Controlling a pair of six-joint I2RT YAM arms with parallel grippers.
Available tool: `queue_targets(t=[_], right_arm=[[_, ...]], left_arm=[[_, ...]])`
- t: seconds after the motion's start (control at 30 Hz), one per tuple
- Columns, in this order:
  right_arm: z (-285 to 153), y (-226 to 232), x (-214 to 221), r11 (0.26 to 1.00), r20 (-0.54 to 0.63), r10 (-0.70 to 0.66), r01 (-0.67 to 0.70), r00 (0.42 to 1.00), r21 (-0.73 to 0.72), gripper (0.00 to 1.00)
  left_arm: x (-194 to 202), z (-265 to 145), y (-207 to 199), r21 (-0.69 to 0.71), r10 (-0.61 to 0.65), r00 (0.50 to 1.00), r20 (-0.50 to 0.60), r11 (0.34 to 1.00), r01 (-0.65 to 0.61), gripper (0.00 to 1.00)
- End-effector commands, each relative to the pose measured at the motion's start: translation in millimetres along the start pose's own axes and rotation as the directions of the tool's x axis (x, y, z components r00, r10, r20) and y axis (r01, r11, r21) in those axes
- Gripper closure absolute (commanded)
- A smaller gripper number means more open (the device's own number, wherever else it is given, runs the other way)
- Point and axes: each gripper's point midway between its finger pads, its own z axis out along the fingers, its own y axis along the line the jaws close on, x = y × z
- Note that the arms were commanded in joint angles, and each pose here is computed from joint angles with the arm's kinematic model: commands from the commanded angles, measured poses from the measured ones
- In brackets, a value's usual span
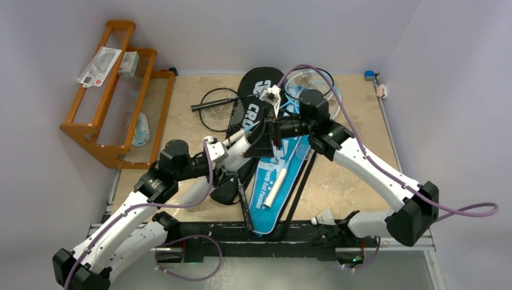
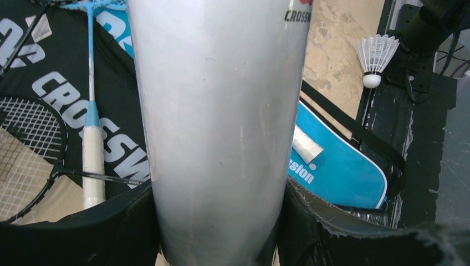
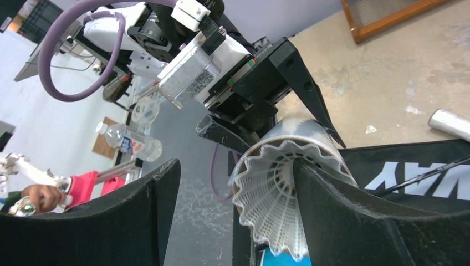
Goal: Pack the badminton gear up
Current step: Place the shuttlecock at the shuttle tube, then pick up the shuttlecock at the center of the board.
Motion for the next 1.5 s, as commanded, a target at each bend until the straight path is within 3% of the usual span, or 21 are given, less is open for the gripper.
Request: queue_targets(t=[0.0, 0.4, 0.63, 0.83, 0.93, 1.1, 1.3, 1.47], right_arm=[[17.0, 0.7, 13.7, 0.998, -0.081, 0.029, -0.034, 0.996, -0.061, 0.23], [24.0, -0.8, 20.4, 1.0, -0.107, 0.029, -0.028, 0.994, 0.013, 0.21], [-11.4, -27.6, -3.7, 0.965, 0.019, 0.006, -0.011, 1.0, 0.261, 0.17], [-66.5, -70.4, -12.6, 0.863, 0.186, 0.07, -0.153, 0.98, 0.481, 0.16], [-87.4, -94.6, 4.3, 0.757, 0.2, 0.091, -0.199, 0.976, 0.623, 0.16], [-122.9, -125.2, 68.2, 0.517, 0.161, 0.268, -0.283, 0.95, 0.808, 0.15], [-169.5, -121.3, 150.9, 0.151, 0.297, 0.483, -0.412, 0.824, 0.899, 0.11], [-213.5, -110.3, 204.5, -0.207, 0.472, 0.514, -0.43, 0.716, 0.879, 0.08]], left_arm=[[-19.0, 1.6, 2.7, -0.001, 0.039, 0.997, 0.062, 0.999, -0.039, 0.55], [-16.1, 2.3, 6.1, -0.017, 0.034, 0.998, 0.047, 0.999, -0.033, 0.56], [-16.2, 1.5, 6.1, -0.02, 0.036, 0.998, 0.049, 0.999, -0.035, 0.55], [-16.5, -0.3, 8.6, -0.04, 0.037, 0.998, 0.048, 0.999, -0.035, 0.55], [-15.9, -0.9, 11.5, -0.057, 0.036, 0.998, 0.044, 0.998, -0.034, 0.55], [-16.2, -2.6, 13.5, -0.074, 0.039, 0.998, 0.043, 0.997, -0.035, 0.55], [-17.3, -3.5, 14.2, -0.08, 0.041, 0.998, 0.047, 0.996, -0.037, 0.55], [-18.5, -4.3, 13.8, -0.08, 0.042, 0.998, 0.049, 0.996, -0.037, 0.55]])
